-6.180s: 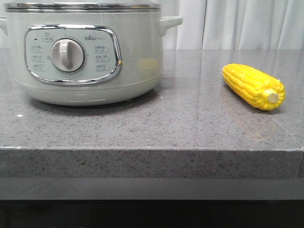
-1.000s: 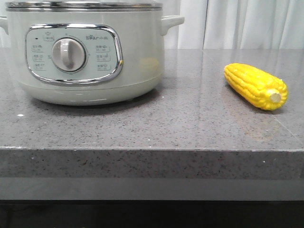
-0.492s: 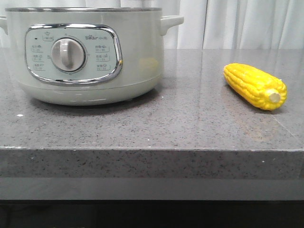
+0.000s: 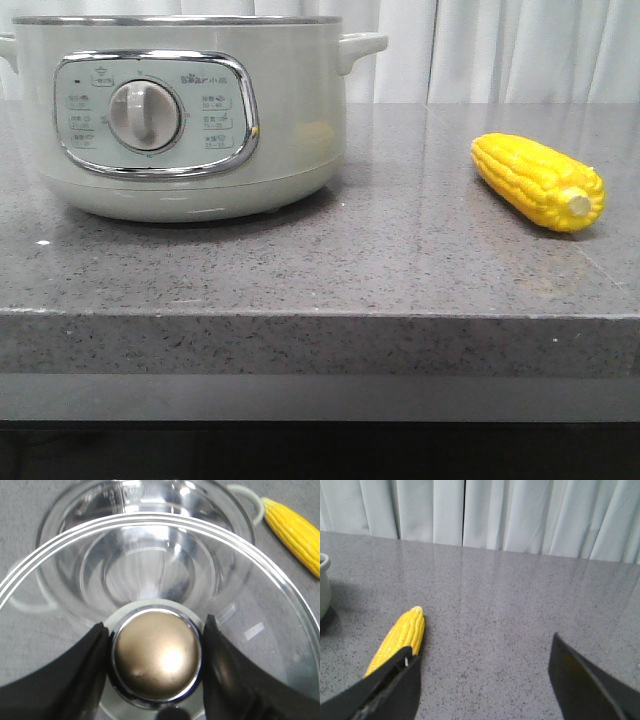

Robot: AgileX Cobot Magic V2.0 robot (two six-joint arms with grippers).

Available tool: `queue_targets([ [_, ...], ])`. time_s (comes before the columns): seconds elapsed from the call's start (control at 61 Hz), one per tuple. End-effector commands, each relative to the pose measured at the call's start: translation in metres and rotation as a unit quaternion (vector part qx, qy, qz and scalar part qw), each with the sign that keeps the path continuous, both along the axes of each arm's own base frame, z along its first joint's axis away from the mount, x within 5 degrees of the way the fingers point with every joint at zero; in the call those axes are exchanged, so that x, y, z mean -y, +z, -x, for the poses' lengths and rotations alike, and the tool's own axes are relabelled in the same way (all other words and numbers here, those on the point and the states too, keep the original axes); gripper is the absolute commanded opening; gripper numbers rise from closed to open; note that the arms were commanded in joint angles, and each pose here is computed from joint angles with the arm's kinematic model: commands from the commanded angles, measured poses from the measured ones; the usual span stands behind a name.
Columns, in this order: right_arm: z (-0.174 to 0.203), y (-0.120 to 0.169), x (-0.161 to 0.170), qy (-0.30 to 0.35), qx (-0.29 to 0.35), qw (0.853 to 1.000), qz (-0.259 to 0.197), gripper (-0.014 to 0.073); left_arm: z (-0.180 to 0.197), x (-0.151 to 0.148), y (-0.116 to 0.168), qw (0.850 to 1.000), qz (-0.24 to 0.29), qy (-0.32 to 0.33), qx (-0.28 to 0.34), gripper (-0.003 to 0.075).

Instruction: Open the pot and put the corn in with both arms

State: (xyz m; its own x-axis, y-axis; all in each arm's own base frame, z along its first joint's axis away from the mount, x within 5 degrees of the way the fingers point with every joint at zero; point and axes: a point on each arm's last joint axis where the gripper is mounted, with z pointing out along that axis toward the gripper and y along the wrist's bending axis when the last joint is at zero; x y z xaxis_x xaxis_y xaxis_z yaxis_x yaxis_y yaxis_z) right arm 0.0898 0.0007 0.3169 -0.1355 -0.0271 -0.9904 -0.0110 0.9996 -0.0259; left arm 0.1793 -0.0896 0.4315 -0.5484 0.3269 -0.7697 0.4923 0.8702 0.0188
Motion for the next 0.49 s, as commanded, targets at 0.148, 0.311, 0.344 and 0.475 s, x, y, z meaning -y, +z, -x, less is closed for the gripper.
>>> queue_targets([
  [0.148,-0.019,0.007,0.001,-0.005,0.001,1.0,-0.003,0.0554,0.071,-0.029,-0.005,0.994,0.076,-0.003,0.082,0.0124],
  [0.311,-0.04,-0.004,0.001,-0.004,-0.05,0.998,-0.034,0.0554,0.101,-0.044,-0.026,0.992,0.083,-0.004,0.093,0.0123],
  [0.344,-0.046,-0.007,0.001,-0.003,-0.065,0.997,-0.046,0.0554,0.106,-0.046,-0.029,0.992,0.085,-0.005,0.095,0.0124],
  [0.475,-0.072,-0.008,-0.004,0.012,-0.124,0.99,-0.071,0.0554,0.124,-0.053,-0.041,0.99,0.098,-0.008,0.106,0.0124],
])
